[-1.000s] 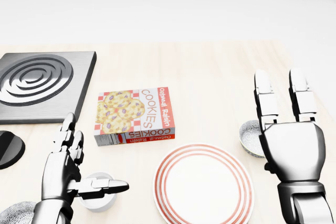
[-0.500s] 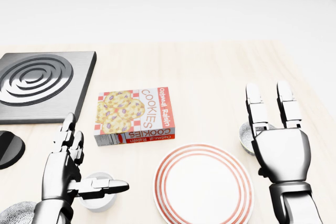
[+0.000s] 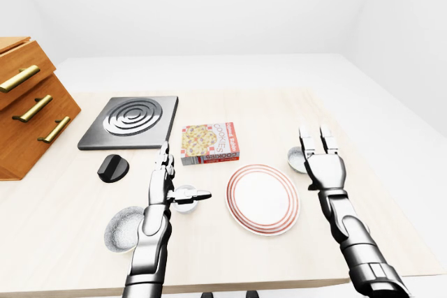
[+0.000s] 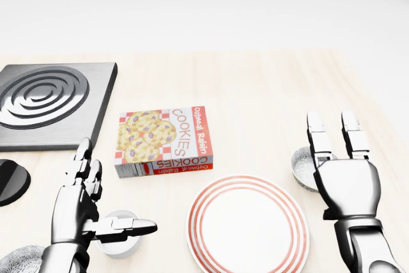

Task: Pick the akita bowl next to the plate and place it on the plate.

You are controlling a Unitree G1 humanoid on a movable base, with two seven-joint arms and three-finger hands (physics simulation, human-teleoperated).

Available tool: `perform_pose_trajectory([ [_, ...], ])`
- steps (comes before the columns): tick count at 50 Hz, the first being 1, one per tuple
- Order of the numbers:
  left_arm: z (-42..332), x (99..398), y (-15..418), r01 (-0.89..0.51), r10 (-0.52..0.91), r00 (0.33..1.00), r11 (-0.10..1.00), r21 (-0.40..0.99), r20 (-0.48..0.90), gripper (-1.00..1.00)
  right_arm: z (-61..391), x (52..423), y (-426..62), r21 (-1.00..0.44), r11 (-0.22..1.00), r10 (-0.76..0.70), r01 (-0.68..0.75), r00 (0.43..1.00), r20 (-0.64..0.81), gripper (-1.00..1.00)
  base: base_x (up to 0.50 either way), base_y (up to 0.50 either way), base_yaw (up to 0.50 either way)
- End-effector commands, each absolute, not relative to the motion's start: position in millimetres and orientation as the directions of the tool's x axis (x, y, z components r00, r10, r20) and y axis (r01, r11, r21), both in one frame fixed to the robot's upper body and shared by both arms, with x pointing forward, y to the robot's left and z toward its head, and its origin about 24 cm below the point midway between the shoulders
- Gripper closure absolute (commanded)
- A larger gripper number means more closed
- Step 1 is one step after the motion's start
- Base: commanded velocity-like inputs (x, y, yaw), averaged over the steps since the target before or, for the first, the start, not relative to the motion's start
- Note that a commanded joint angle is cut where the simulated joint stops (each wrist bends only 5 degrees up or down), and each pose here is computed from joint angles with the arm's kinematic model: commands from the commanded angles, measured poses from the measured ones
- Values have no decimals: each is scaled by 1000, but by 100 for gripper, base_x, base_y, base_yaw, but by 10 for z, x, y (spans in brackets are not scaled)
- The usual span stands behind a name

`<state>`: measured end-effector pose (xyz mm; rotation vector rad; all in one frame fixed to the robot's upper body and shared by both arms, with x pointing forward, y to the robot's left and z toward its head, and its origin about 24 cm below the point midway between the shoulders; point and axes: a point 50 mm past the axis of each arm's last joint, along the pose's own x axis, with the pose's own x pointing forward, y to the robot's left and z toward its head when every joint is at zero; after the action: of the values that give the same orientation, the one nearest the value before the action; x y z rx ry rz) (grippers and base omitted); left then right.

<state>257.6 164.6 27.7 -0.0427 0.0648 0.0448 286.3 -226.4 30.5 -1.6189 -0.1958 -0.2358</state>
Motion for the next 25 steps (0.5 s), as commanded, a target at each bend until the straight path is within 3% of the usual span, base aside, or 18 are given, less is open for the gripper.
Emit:
perform_pose_trajectory([
  [1, 271, 2579, 1646, -47, 44, 997, 998, -41, -66, -100, 186, 2921, -2339, -978, -86, -26, 190, 981, 193, -100, 0, 0, 0],
  [25, 263, 2572, 1645, -48, 44, 996, 998, -45, -71, -100, 241, 3040, -2461, -977, -133, -34, 167, 984, 173, -100, 0, 0, 0],
])
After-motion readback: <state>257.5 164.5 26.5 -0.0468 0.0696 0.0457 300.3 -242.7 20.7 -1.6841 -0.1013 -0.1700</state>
